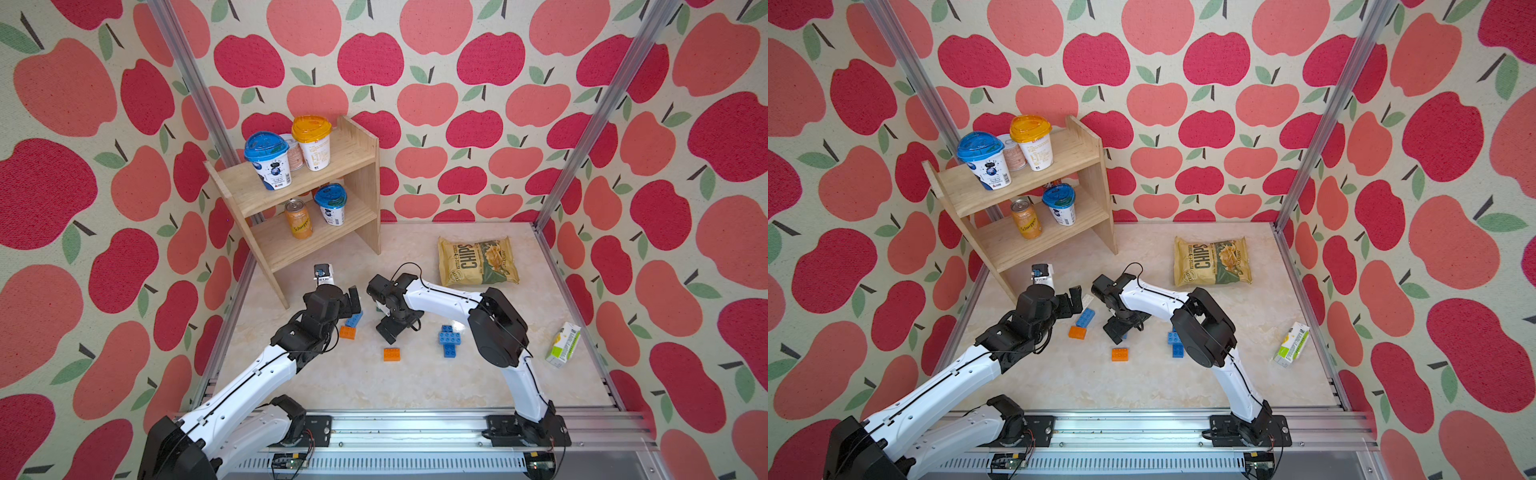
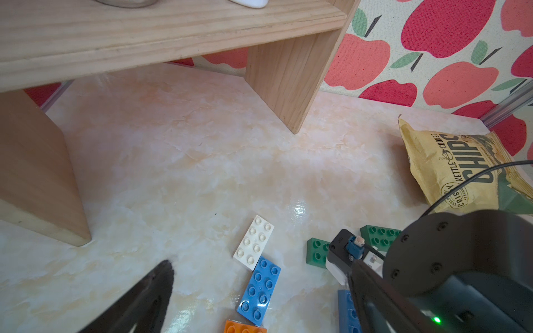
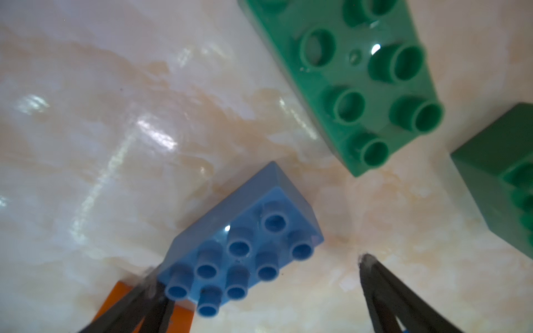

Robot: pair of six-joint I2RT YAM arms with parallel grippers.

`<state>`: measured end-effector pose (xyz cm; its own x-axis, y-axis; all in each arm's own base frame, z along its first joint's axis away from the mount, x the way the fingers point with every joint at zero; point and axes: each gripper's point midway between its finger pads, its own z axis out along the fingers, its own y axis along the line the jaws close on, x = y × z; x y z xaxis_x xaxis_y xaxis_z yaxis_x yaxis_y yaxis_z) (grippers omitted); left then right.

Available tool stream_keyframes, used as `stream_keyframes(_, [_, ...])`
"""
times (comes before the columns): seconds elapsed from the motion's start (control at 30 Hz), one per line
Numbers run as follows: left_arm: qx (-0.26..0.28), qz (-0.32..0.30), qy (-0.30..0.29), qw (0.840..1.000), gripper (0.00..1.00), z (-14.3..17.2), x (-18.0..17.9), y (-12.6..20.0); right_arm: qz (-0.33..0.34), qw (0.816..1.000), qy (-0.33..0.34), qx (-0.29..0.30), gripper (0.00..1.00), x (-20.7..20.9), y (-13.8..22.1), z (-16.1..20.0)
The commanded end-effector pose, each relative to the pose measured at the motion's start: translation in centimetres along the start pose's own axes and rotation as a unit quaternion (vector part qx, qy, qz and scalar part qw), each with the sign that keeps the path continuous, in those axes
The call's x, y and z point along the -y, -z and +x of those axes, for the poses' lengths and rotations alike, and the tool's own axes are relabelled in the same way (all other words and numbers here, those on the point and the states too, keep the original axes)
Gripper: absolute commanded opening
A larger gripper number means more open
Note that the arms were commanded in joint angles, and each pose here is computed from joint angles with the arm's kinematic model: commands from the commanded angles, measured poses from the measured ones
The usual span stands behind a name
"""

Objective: Assemble a rectangle with lego
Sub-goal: Pick up the lego brick from the center of the board.

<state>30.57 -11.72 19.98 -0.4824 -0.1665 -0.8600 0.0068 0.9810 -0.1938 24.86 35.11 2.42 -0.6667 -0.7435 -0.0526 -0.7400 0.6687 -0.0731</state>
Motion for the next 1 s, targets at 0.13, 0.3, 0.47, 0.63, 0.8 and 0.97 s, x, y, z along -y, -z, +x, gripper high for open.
stream_keyframes(0.13, [-0.001,-0.004,-0.003,1.000,0.97,0.2,-0.5,0.0,0.022,0.999,-0.048,-0.016,0.97,2.4,-1.3,-0.8])
stream_keyframes(0.3, [-0.003,-0.003,-0.002,1.000,0.97,0.2,-0.4,-0.2,0.003,0.998,-0.061,-0.014,0.93,2.0,-1.8,-1.6])
stream_keyframes(0.47, [-0.005,-0.004,-0.003,1.000,0.97,0.3,-0.5,-0.2,-0.014,0.997,-0.074,-0.017,0.84,1.4,-1.9,-1.6])
stream_keyframes(0.63, [-0.005,-0.005,-0.002,1.000,0.97,0.3,-0.6,-0.2,-0.023,0.995,-0.092,-0.028,0.84,0.9,-1.7,-0.7])
stream_keyframes(0.8, [-0.007,-0.002,-0.001,1.000,0.97,0.5,-0.4,-0.3,-0.021,0.995,-0.097,-0.030,0.58,0.2,-1.7,-0.1])
stream_keyframes(0.97, [-0.010,0.000,0.000,1.000,0.98,0.6,-0.3,-0.4,-0.004,0.993,-0.121,-0.019,0.46,0.5,-0.3,0.0])
